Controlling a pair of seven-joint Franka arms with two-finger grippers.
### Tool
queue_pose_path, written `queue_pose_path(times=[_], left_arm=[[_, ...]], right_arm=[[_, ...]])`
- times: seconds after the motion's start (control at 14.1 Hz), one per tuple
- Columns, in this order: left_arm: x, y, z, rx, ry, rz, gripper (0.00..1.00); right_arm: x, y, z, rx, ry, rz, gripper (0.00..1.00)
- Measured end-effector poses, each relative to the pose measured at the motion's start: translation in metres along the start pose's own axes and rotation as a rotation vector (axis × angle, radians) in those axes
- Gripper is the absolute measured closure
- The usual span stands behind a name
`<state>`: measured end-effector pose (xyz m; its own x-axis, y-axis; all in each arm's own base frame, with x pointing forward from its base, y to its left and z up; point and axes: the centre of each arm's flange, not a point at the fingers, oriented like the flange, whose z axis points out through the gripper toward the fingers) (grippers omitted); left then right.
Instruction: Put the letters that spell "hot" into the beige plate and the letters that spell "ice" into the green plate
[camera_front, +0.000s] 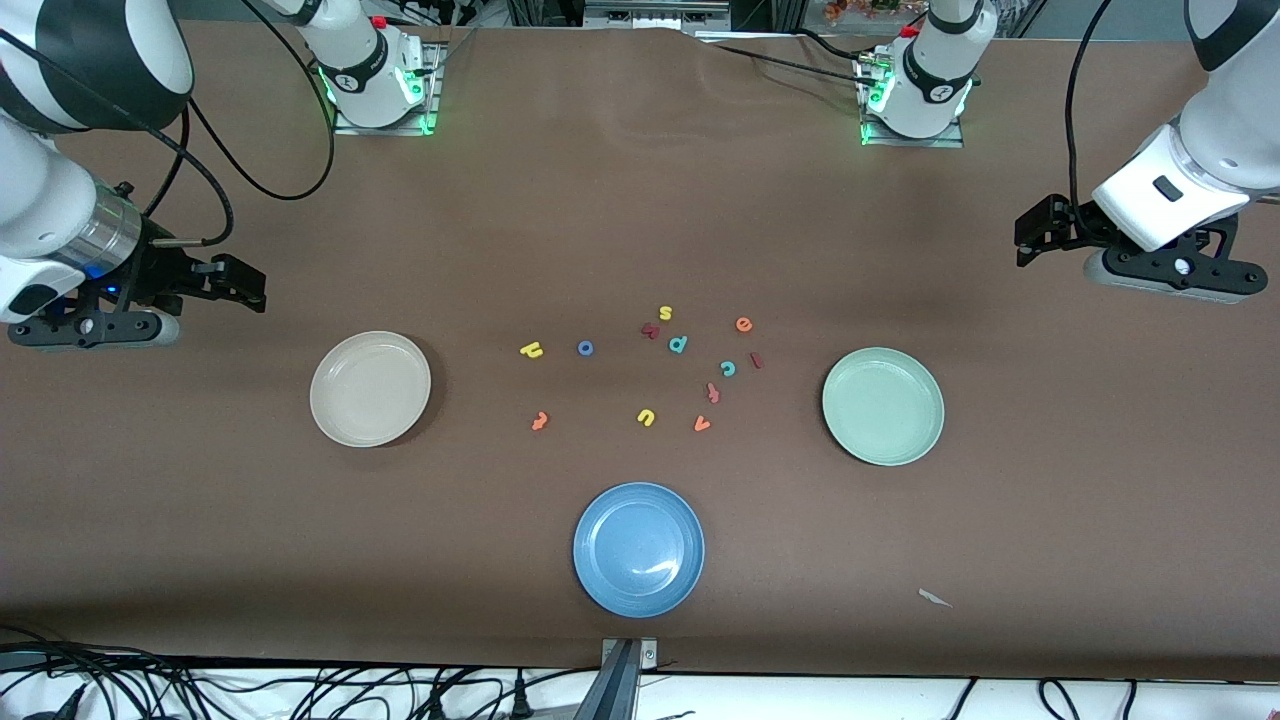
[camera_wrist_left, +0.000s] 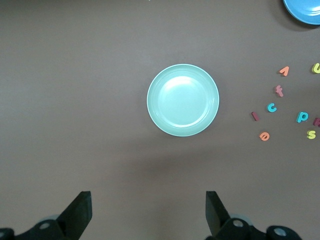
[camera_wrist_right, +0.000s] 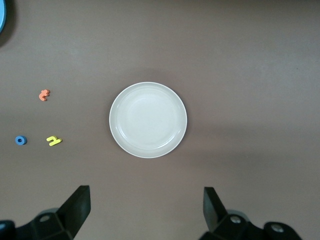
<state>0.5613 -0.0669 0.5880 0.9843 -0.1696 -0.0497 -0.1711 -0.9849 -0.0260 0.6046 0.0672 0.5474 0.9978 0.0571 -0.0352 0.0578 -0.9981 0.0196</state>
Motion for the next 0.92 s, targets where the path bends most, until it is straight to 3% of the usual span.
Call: queue_pose_path(times=[0.92], left_arm=[[0.0001,0.0051,-0.0001,0.000,-0.001,0.009,0.00]], right_arm=[[0.0000,0.0004,0.0000,0.000,0.000,0.001,0.00]])
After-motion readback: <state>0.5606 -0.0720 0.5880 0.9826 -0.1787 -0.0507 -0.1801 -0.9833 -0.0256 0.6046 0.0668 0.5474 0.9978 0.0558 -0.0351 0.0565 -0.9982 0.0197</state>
